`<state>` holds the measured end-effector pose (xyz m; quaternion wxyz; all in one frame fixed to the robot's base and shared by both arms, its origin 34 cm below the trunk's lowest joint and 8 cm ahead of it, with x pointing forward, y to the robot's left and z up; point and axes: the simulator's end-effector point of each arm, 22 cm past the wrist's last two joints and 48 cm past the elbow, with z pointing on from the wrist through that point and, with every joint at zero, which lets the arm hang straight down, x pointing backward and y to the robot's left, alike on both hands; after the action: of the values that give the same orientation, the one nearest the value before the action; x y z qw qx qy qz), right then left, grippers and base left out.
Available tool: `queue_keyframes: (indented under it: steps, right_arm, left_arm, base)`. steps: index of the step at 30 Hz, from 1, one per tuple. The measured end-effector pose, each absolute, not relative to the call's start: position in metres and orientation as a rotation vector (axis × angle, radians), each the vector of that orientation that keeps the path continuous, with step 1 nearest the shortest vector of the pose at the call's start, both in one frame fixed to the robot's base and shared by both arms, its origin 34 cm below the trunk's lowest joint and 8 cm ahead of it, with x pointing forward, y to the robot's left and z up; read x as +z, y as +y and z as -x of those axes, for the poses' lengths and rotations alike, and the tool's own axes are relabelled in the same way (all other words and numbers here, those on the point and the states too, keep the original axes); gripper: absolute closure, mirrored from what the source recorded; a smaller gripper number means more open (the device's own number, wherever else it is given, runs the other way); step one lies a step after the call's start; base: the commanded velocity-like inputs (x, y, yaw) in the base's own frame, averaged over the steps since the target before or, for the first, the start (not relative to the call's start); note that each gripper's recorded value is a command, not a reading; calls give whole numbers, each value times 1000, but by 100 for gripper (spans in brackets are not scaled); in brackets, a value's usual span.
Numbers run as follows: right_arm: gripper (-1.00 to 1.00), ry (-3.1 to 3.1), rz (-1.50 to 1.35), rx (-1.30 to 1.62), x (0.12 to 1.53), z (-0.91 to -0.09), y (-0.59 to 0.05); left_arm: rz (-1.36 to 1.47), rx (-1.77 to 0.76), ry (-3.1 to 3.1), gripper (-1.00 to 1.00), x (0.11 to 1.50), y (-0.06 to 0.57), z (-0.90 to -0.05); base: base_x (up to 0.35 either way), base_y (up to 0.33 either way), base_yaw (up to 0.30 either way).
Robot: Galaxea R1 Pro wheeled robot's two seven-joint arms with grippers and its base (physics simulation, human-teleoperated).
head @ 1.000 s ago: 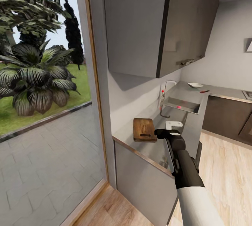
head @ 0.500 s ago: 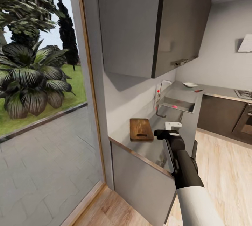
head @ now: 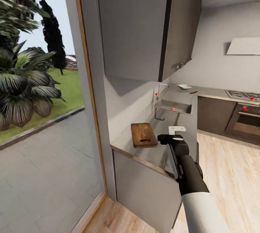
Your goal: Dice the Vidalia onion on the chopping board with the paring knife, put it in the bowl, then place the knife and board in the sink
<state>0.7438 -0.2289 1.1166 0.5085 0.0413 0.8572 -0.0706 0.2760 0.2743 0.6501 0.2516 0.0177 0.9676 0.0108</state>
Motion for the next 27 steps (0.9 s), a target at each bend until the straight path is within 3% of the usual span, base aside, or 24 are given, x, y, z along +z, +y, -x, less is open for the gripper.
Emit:
queue_keyframes:
  steps: [13,27]
  right_arm:
    - [-100,2066,-94,-170,1118,-743,-227]
    - [-100,2090,-84,-171,1109,-741,-224]
  left_arm:
    - [-48,29,2624,-100,651,274,-279]
    - [-52,28,2616,-100,653,274,-282]
  base:
    - [6,81,-200]
    - [158,83,-183]
